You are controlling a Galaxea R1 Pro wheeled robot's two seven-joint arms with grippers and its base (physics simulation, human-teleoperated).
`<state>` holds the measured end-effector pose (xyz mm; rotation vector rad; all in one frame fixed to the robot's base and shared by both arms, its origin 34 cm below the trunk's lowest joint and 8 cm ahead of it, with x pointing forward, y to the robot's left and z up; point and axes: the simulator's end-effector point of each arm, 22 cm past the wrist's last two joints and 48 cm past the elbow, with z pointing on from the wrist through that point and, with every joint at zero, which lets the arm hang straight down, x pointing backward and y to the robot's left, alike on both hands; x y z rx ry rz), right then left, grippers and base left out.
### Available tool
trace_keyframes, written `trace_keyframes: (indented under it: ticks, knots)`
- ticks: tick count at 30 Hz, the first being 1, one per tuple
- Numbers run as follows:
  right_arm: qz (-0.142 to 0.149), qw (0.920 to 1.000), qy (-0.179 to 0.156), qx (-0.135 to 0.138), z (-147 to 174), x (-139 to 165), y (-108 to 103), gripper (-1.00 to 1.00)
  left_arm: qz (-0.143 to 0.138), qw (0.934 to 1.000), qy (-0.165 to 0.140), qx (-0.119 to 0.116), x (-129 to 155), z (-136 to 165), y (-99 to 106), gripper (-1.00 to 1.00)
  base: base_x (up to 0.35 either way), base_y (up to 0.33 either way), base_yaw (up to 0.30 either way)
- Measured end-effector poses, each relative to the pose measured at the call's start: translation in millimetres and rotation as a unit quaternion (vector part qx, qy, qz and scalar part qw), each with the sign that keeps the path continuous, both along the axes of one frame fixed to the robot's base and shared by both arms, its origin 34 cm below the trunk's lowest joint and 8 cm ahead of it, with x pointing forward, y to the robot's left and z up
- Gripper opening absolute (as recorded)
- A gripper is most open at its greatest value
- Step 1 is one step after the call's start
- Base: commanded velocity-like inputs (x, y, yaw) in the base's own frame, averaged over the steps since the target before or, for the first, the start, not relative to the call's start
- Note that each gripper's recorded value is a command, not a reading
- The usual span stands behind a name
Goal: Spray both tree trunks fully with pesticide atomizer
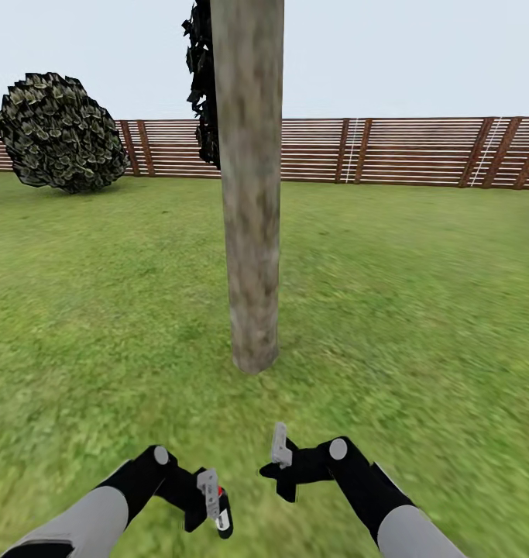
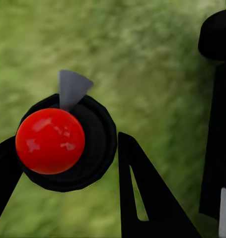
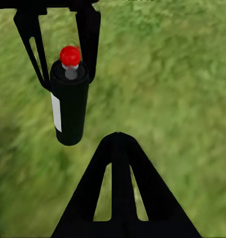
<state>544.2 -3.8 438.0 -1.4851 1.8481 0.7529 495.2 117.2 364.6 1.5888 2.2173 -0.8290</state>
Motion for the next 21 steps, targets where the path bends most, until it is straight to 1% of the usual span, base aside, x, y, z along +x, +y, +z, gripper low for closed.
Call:
trace_keyframes:
  ticks: [1, 5, 8, 10, 14, 21]
  knots:
    - [0.002, 1.0000, 0.003, 0.002, 1, -2, 6, -1.00, -0.003, 1.0000, 0.001, 0.003, -1, 0, -2, -1.00, 0.000, 0.000, 0.000]
    - [0.007, 0.9999, 0.007, 0.007, 5, -6, 21, -1.00, -0.002, 0.9999, 0.002, 0.011, 3, 2, -9, -1.00, 0.000, 0.000, 0.000]
    - [0.008, 0.9999, 0.008, 0.008, 6, -6, 23, -1.00, -0.004, 0.9999, 0.001, 0.011, 4, 3, -13, -1.00, 0.000, 0.000, 0.000]
    - [0.008, 0.9999, 0.008, 0.008, 6, -7, 24, -1.00, -0.005, 1.0000, -0.002, 0.007, 6, 5, -21, -1.00, 0.000, 0.000, 0.000]
    - [0.008, 0.9999, 0.008, 0.008, 6, -6, 24, -1.00, -0.005, 0.9999, -0.007, 0.005, 9, 7, -25, -1.00, 0.000, 0.000, 0.000]
    - [0.008, 0.9999, 0.008, 0.007, 6, -6, 23, -1.00, -0.008, 0.9999, -0.007, 0.000, 8, 9, -31, -1.00, 0.000, 0.000, 0.000]
